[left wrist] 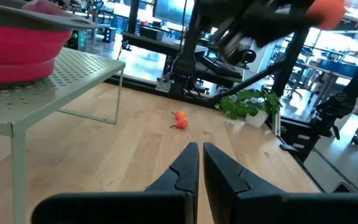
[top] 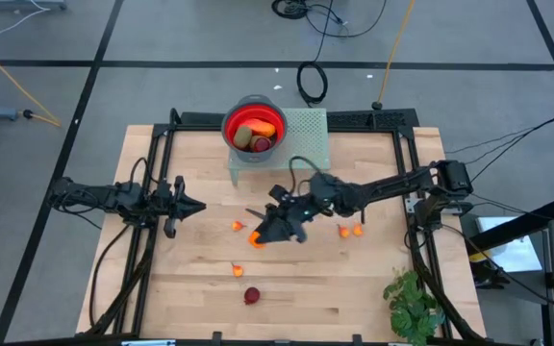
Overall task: Pick & Place Fruit
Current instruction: Put the tangerine into the red strainer bowl
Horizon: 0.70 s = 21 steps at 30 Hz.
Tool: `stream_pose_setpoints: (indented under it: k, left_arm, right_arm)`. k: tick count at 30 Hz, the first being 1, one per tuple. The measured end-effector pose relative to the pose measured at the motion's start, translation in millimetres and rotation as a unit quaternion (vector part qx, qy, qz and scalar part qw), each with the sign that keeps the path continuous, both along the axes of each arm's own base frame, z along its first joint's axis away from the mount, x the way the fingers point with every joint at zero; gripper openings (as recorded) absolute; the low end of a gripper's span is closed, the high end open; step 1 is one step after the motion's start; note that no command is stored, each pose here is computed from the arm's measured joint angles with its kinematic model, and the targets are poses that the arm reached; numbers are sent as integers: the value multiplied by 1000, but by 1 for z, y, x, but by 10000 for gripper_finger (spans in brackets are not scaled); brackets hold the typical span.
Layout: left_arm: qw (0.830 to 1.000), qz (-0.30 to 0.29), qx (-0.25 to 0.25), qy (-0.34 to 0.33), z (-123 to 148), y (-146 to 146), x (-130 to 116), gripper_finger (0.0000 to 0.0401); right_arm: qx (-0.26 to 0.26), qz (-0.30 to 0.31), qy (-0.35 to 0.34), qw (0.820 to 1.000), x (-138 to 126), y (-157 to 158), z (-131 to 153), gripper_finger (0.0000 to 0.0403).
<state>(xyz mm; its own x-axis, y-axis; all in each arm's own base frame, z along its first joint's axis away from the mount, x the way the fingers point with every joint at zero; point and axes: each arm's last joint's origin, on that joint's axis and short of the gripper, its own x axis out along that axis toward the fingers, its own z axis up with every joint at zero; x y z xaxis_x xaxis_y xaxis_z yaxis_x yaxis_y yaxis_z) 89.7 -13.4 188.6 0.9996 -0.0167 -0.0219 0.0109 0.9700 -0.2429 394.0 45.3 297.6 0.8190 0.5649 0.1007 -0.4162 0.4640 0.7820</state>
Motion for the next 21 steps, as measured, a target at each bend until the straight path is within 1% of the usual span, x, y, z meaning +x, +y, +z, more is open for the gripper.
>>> stream_pose_setpoints:
  k: [3,7,13,17,21]
  left_arm:
    - [1000,0,0,0,0,0,0,21]
    - [1000,0,0,1,0,0,0,21]
    - [1000,0,1,8,-2,0,0,21]
    - [1000,0,1,8,-2,0,0,21]
    - [1000,0,2,7,-1,0,0,21]
  right_arm:
    - [-12,-30,63,998,2,-4,-13,157]
    - [-33,-71,111,991,2,-6,-24,157]
    - [-82,-141,143,976,2,-7,-33,157]
    - [-129,-187,157,961,0,-3,-39,157]
    - [-177,-253,166,936,-2,2,-43,157]
